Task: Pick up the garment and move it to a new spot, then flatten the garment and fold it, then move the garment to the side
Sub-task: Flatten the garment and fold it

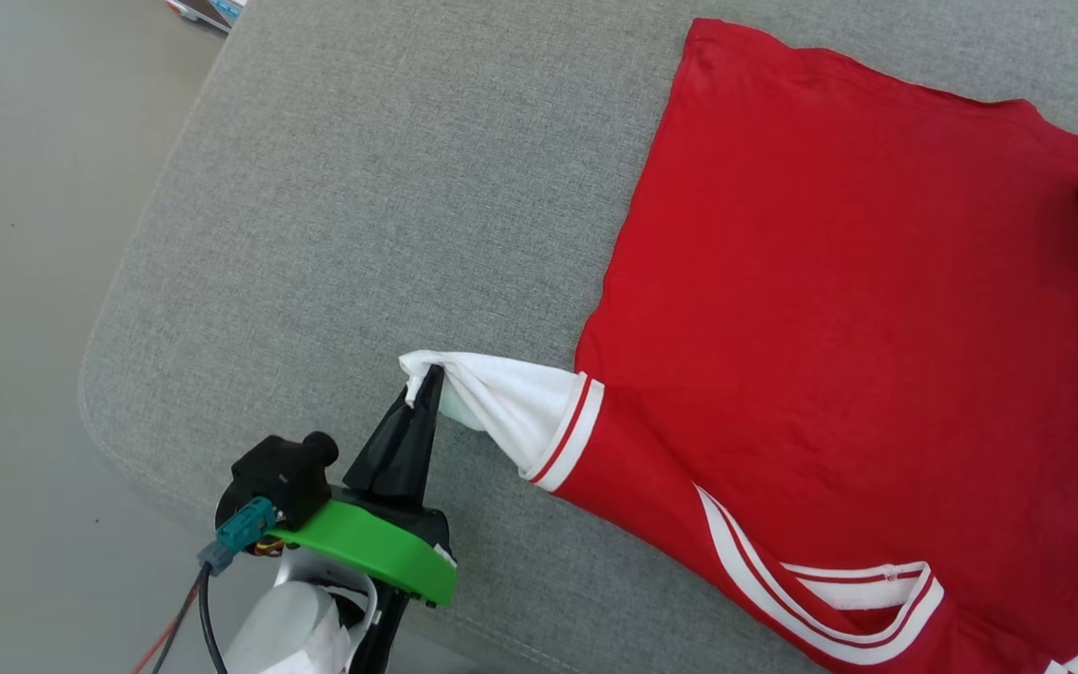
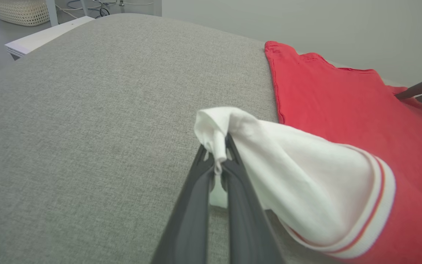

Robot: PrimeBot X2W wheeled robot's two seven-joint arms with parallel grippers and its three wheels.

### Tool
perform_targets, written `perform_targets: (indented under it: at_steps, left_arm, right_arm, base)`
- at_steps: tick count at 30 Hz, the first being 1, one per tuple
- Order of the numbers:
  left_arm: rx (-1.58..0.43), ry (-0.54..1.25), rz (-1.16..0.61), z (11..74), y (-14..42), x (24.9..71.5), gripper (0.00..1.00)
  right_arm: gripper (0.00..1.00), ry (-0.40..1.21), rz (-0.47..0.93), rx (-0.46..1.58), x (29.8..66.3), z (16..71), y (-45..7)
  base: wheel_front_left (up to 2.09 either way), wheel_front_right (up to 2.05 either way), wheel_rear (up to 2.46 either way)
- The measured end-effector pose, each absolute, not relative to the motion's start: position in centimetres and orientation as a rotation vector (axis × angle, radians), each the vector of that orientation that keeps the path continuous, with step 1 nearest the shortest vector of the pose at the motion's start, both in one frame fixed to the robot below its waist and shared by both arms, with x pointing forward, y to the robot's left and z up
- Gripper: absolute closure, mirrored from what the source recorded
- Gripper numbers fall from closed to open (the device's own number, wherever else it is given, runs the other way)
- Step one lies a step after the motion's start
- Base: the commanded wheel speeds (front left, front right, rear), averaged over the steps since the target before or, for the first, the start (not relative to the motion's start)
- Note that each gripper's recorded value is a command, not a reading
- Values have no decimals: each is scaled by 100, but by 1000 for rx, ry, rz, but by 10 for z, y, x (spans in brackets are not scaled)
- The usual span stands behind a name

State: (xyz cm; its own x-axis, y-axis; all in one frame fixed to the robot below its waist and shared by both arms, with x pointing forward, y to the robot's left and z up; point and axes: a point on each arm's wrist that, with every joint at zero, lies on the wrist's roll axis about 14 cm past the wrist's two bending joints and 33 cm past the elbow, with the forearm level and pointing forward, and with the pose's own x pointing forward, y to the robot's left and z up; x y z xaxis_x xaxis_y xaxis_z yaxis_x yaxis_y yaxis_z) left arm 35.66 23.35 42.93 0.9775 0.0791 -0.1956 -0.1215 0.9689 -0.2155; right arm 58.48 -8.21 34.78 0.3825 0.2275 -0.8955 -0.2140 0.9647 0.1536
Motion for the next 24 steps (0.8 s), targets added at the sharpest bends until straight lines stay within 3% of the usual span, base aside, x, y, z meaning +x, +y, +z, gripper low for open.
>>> perform_targets:
  at_steps: [7,14,24]
  left_arm:
    - [-228,183,105,430,234,356,100]
    - [-223,155,109,440,239,346,100]
    - [-221,163,120,438,244,322,100]
  right_arm:
    - [100,1114,267,0,588,357,-86]
    - [100,1042,198,-33,585,387,-123]
    - [100,959,81,-38,520,422,-205]
  base:
    - [0,0,0]
    - [0,0,0]
    - [0,0,0]
